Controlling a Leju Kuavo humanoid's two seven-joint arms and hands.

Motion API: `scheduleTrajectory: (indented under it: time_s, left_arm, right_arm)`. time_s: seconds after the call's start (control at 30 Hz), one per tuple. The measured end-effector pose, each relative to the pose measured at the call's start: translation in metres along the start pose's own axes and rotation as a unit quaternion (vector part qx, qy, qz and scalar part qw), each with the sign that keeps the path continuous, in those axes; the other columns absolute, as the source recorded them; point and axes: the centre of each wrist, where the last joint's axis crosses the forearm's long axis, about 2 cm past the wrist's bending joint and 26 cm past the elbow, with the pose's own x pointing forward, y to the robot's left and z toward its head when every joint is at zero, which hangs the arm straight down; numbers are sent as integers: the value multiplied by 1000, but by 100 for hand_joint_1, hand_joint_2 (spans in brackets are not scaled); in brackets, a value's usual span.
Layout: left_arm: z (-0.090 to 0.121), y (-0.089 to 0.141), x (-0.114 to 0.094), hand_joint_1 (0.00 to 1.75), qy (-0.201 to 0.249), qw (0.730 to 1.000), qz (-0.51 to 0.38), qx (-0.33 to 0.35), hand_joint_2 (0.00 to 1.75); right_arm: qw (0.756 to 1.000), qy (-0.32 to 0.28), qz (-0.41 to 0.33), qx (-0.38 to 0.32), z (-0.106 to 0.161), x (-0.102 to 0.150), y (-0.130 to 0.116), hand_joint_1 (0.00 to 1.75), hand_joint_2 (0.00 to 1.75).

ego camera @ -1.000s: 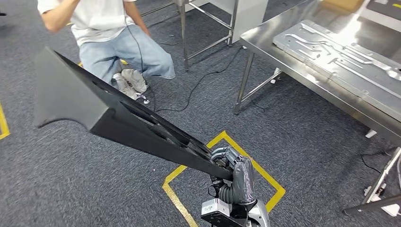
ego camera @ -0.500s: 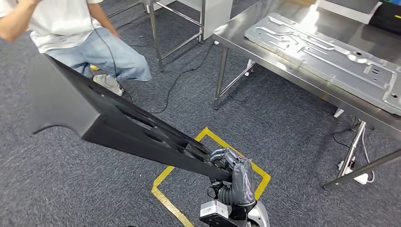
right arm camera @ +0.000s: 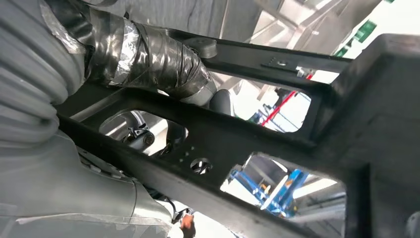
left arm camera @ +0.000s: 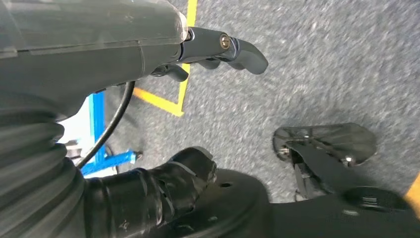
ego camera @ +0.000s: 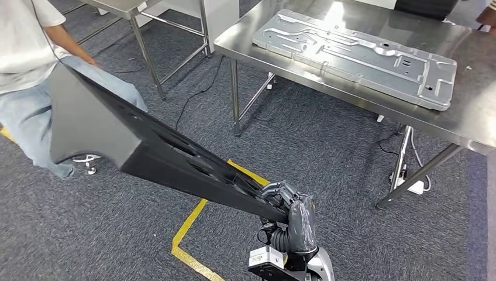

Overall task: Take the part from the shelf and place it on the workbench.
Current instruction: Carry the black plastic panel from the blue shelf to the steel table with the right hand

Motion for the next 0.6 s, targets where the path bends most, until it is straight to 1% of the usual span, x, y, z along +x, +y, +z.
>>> scheduleTrajectory:
  time_s: [0.13,0.6]
  left_arm:
    - [0,1,4,0,-3,1000,0,1,175]
    - [0,-1,1,0,-1,1000,0,-1,175]
  right_arm:
    - [1000,-4,8,1,1,0,0,171,175]
    - [1000,-6,12,2,1,-1,0,171,175]
